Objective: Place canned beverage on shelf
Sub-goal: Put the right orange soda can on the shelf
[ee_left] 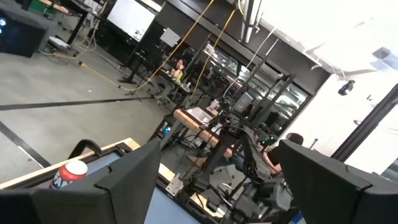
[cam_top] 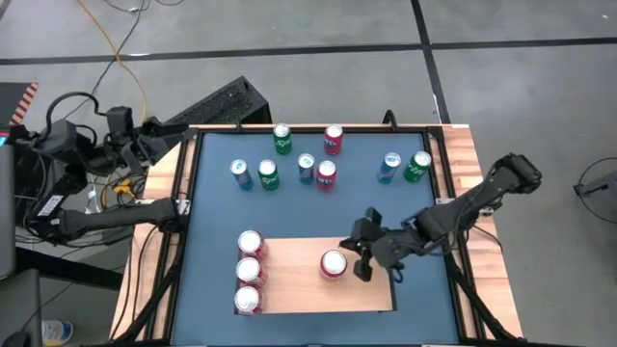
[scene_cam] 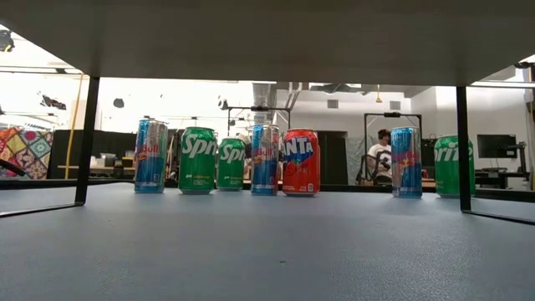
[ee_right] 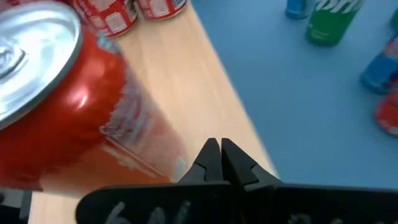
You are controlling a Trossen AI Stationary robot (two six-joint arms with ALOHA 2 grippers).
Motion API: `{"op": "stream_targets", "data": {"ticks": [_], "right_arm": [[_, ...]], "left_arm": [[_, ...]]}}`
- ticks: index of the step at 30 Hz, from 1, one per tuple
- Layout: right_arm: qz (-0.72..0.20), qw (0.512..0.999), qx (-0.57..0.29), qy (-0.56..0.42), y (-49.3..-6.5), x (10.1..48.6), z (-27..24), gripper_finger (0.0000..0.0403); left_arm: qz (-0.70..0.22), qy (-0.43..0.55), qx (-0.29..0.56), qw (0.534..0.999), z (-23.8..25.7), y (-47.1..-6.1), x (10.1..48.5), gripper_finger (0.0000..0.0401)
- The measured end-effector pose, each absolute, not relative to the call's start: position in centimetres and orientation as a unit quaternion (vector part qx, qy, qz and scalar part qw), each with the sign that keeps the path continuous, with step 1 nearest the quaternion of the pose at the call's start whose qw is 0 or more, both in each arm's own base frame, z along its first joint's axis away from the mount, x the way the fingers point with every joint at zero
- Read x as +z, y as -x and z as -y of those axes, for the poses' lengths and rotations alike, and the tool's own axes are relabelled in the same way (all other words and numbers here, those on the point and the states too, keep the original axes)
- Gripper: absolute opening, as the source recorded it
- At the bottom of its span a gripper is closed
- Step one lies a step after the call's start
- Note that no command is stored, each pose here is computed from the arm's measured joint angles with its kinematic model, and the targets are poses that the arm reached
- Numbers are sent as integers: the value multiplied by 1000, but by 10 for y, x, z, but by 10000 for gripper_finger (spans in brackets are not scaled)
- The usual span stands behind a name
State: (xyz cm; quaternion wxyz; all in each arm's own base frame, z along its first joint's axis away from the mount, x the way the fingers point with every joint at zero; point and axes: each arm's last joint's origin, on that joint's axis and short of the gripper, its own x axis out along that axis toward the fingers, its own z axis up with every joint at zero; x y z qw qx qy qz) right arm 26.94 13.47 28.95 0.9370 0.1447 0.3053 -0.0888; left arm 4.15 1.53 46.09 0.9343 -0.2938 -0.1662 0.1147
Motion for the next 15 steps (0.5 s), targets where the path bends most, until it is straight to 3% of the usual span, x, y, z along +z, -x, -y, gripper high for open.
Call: {"op": "stream_targets", "data": {"ticks": [15], "right_arm": [[-295, 936, -69, -178, -310, 266, -152, 0]], "left_arm": [[166, 290, 114, 936, -15, -41, 461, 309]]}}
